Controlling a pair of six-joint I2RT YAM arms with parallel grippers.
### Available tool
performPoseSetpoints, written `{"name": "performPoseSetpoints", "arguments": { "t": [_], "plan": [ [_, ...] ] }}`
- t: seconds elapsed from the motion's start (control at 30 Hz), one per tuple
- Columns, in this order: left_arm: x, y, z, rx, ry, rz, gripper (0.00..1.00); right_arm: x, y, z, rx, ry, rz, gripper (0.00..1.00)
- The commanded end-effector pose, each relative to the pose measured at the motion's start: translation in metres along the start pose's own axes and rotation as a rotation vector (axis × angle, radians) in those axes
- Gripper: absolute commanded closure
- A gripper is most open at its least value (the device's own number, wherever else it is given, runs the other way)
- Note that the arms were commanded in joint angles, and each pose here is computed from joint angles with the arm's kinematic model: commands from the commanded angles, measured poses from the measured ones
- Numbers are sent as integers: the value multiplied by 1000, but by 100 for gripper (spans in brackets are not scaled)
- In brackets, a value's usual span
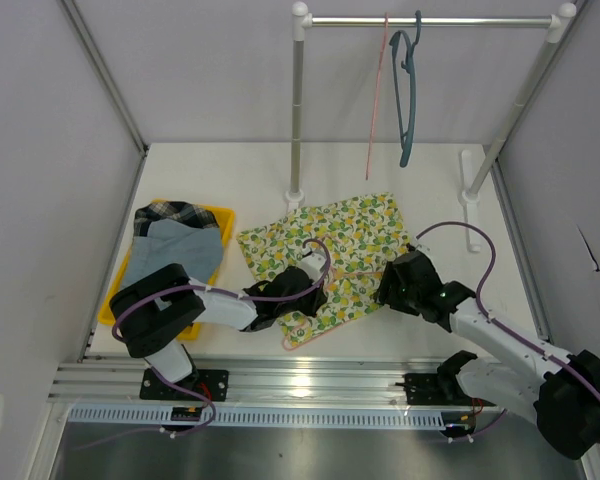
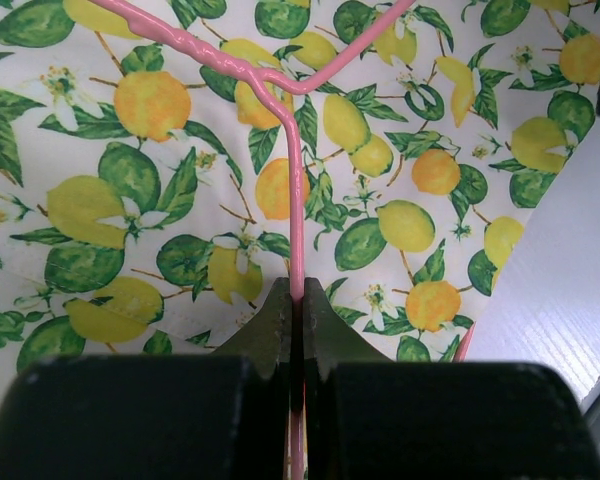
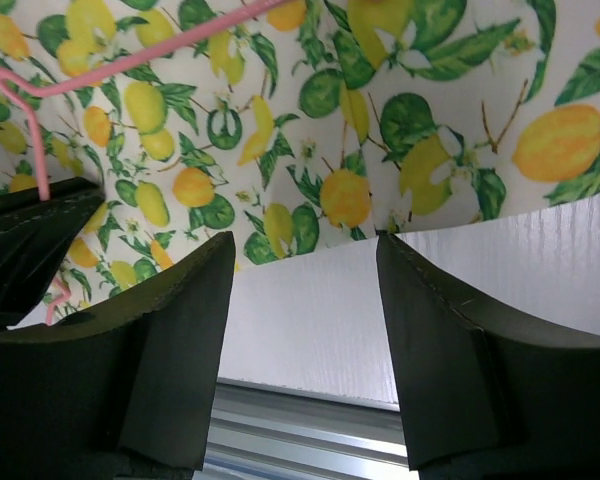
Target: Place the skirt on the hanger
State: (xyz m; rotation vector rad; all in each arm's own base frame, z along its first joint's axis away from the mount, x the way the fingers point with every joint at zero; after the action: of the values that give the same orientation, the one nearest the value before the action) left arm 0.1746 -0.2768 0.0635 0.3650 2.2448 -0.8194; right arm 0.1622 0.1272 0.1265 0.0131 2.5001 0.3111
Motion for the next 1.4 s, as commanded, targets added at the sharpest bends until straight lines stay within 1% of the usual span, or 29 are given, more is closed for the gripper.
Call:
{"name": "performPoseSetpoints", "arguments": {
  "t": [0.0, 0.13, 0.23, 0.3, 0.4, 0.5, 0.53, 0.57, 0.6, 0.67, 0.7, 1.03, 1.17, 1.37],
  "plan": [
    [-9, -11, 4, 29, -24, 14, 100, -5, 3, 6, 25, -59, 52, 37],
    [-7, -10, 4, 29, -16, 13, 100, -1, 3, 17, 52, -42, 43, 36],
    [-4, -9, 4, 29, -5, 11, 100, -7, 5, 26, 55, -49, 36, 35],
    [-5, -9, 4, 31, -6, 11, 100, -10, 4, 34, 89, -48, 31, 35],
    [-4, -10, 4, 36, 0, 13, 100, -16, 3, 41, 97, -64, 33, 41],
    [-2, -9, 4, 34, 6, 16, 100, -25, 5, 43, 102, -77, 30, 63],
    [-3, -9, 3, 37, 2, 17, 100, -30, 7, 43, 103, -84, 26, 69],
    [-2, -8, 3, 35, 5, 17, 100, -32, 8, 44, 107, -77, 20, 77],
    [-3, -8, 3, 30, 1, 19, 100, -35, 8, 43, 113, -81, 14, 91],
    [-3, -8, 3, 27, -3, 23, 100, -42, 12, 38, 105, -92, 7, 99],
    [-4, -8, 3, 25, -6, 23, 100, -45, 14, 35, 97, -97, 6, 100],
    [-4, -6, 6, 5, -19, 30, 100, -63, 20, 13, 36, -124, 15, 100],
    [-5, -5, 6, -32, -34, 34, 100, -72, 19, 3, 5, -139, 37, 100],
    [-4, 5, 6, -119, -56, 31, 100, -75, 4, -7, 24, -139, 58, 100]
  ]
}}
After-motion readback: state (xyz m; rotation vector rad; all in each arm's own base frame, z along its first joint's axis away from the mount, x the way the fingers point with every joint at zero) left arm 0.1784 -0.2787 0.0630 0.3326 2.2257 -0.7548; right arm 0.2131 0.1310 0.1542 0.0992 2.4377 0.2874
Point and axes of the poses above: each gripper's point midway between its finger pads, its own z axis out along the fingers, its own y axis along the line the jaws close on, x = y × z, the point moved 8 cm from there along -z, back along the fingers, and after that the axes turned 13 degrees about -z, right-handed, at the moved point
